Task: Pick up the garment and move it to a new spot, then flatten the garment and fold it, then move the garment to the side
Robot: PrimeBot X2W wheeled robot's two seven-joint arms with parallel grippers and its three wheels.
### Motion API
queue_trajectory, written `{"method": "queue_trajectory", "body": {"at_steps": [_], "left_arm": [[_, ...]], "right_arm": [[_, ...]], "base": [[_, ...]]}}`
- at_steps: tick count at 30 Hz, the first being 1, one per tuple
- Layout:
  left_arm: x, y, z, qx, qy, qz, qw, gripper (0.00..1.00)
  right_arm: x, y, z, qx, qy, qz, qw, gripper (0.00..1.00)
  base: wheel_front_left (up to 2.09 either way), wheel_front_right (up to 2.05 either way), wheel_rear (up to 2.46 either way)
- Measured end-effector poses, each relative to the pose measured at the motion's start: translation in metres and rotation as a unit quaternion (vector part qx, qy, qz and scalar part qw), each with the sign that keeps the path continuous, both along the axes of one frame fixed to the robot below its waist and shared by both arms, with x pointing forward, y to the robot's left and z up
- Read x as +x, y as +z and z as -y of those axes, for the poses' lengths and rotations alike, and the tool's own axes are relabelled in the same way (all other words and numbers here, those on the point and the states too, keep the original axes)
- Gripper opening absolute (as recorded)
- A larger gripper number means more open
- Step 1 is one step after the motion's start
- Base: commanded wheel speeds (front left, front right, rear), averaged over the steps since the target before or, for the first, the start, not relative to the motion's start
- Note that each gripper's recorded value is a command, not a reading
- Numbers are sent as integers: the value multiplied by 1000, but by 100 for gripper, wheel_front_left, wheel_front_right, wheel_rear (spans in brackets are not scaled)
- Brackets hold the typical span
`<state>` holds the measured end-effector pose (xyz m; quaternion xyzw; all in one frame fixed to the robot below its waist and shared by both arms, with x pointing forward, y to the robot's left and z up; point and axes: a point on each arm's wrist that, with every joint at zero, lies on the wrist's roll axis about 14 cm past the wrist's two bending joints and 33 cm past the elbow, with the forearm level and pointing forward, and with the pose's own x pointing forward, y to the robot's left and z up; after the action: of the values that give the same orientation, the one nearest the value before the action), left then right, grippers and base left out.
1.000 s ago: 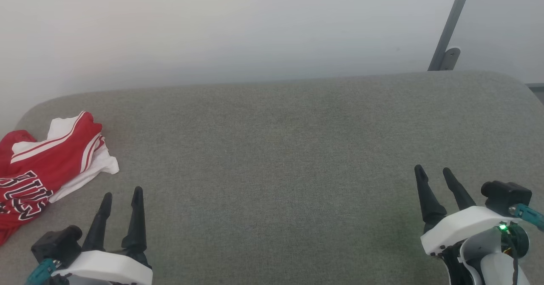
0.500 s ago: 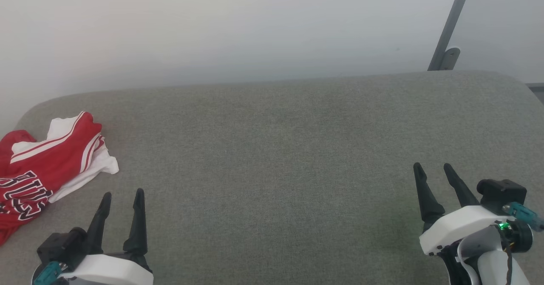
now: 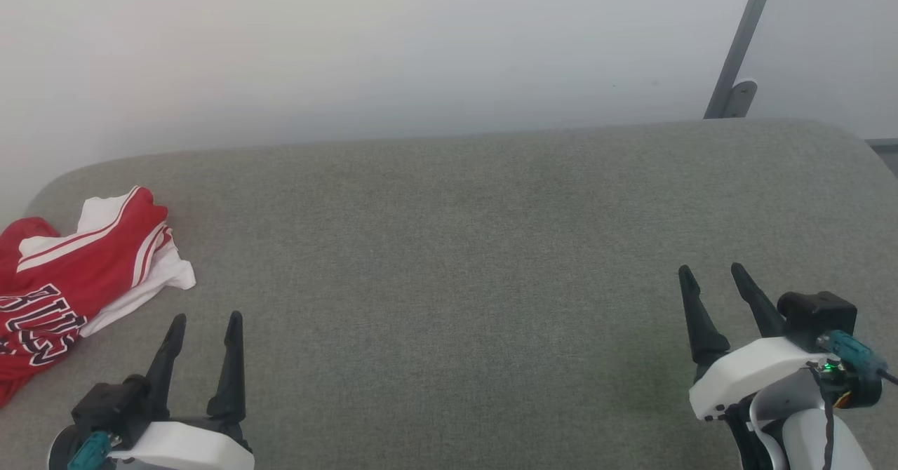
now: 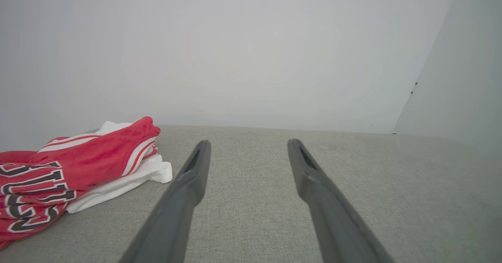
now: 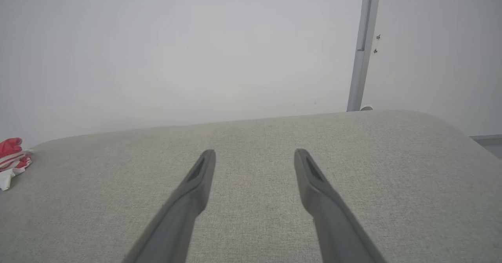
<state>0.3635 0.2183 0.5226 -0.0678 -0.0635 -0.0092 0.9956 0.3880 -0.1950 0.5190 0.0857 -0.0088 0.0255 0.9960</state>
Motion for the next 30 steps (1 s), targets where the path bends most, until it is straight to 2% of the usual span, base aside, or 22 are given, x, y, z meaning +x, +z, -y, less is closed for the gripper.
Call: {"method": "queue_trajectory", "body": {"at_steps": [17, 23, 30], "left_arm": [[-3, -8, -2, -4, -3, -13, 1000, 100], [-13, -5, -29, -1, 33, -10, 999, 100], [-38, 0, -72, -1, 97, -2, 995, 100]], "right_arm": [[2, 2, -5, 1, 6, 6, 1000, 100], [8, 5, -27, 1, 39, 8, 999, 100], [17, 9, -75, -7, 109, 8, 994, 100]], "base": [[0, 0, 0], [0, 0, 0], [0, 0, 0]]}}
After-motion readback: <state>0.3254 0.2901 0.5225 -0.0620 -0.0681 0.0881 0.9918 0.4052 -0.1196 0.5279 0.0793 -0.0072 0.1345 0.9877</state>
